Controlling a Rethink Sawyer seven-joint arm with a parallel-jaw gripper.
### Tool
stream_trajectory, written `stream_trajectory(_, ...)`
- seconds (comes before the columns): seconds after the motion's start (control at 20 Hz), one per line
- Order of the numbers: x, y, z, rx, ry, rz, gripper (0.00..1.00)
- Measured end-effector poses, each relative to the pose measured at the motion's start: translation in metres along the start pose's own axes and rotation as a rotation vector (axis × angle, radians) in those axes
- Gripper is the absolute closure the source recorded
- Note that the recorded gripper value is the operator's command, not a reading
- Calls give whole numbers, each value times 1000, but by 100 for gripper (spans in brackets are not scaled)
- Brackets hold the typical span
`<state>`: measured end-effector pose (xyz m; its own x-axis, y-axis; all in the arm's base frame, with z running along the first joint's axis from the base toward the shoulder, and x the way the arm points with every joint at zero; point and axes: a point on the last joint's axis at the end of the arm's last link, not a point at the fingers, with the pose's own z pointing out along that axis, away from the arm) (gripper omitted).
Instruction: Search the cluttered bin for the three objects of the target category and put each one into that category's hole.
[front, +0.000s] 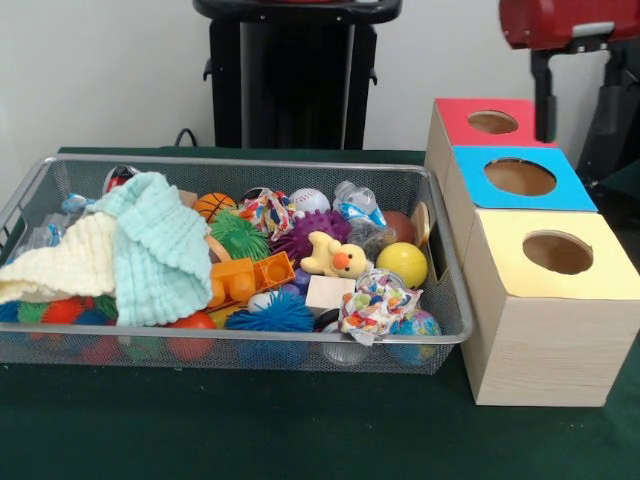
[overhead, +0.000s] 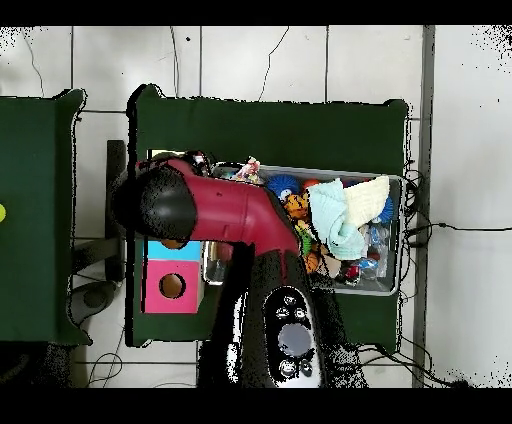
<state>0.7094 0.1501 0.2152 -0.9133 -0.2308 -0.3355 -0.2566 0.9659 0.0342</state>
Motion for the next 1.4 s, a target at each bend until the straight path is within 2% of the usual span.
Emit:
stream_trajectory(0.15, 6, -27, 0, 1, 7, 38, 0)
stream_trajectory(0.25, 15, -54, 3, 6, 18, 66, 0)
stream_trajectory(0.3, 24, -76, 5, 15, 29, 85, 0)
stream_trajectory(0.35, 29, -86, 6, 21, 35, 92, 0)
stream_trajectory(0.4, 33, -93, 6, 25, 39, 97, 0)
stream_trajectory(0.45, 43, -114, 9, 42, 51, 104, 0)
stream_trajectory(0.6, 53, -132, 13, 59, 64, 102, 0)
stream_trajectory(0.7, 72, -153, 27, 79, 94, 85, 0)
stream_trajectory(0.85, 82, -161, 39, 88, 110, 68, 0)
stream_trajectory(1.1, 102, -167, 75, 103, 124, 18, 0)
stream_trajectory(1.4, 96, -162, 83, 93, 81, -7, 0)
